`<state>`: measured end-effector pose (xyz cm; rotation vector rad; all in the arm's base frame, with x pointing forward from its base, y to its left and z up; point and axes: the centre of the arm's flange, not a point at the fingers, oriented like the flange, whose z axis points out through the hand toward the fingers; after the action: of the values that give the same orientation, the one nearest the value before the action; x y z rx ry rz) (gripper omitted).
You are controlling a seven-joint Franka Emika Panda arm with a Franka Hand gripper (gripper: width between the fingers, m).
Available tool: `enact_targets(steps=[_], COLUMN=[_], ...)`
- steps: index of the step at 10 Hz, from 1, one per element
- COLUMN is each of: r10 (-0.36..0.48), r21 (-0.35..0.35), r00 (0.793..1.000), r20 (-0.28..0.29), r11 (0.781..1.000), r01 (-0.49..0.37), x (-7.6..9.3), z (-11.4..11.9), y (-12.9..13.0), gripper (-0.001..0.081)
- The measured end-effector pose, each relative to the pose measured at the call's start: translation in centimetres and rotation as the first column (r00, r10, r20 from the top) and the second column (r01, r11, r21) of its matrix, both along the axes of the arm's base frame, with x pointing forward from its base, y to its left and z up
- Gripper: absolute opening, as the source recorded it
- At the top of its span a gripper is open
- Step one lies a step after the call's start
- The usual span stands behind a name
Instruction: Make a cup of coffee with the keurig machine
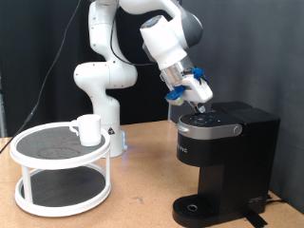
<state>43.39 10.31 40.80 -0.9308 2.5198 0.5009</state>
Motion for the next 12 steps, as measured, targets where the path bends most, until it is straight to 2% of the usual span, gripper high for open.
enact_targets(steps=[4, 7, 10, 11, 12], r10=[-0.013, 0.025, 0.059, 0.070, 0.068], r21=[0.010, 0.115, 0.241, 0.264, 0.256], r00=[1.000, 0.999, 0.995, 0.994, 0.994], r20=[-0.003, 0.046, 0.082, 0.087, 0.088], r11=[1.000, 0.993, 0.967, 0.960, 0.963], r01=[0.013, -0.030, -0.077, -0.091, -0.089], x=[0.3, 0.3, 0.5, 0.3, 0.3], z=[0.0, 0.2, 3.1, 4.2, 4.0], y=[0.0, 0.1, 0.1, 0.0, -0.1], gripper=[0.0000, 0.0000, 0.0000, 0.0000, 0.0000])
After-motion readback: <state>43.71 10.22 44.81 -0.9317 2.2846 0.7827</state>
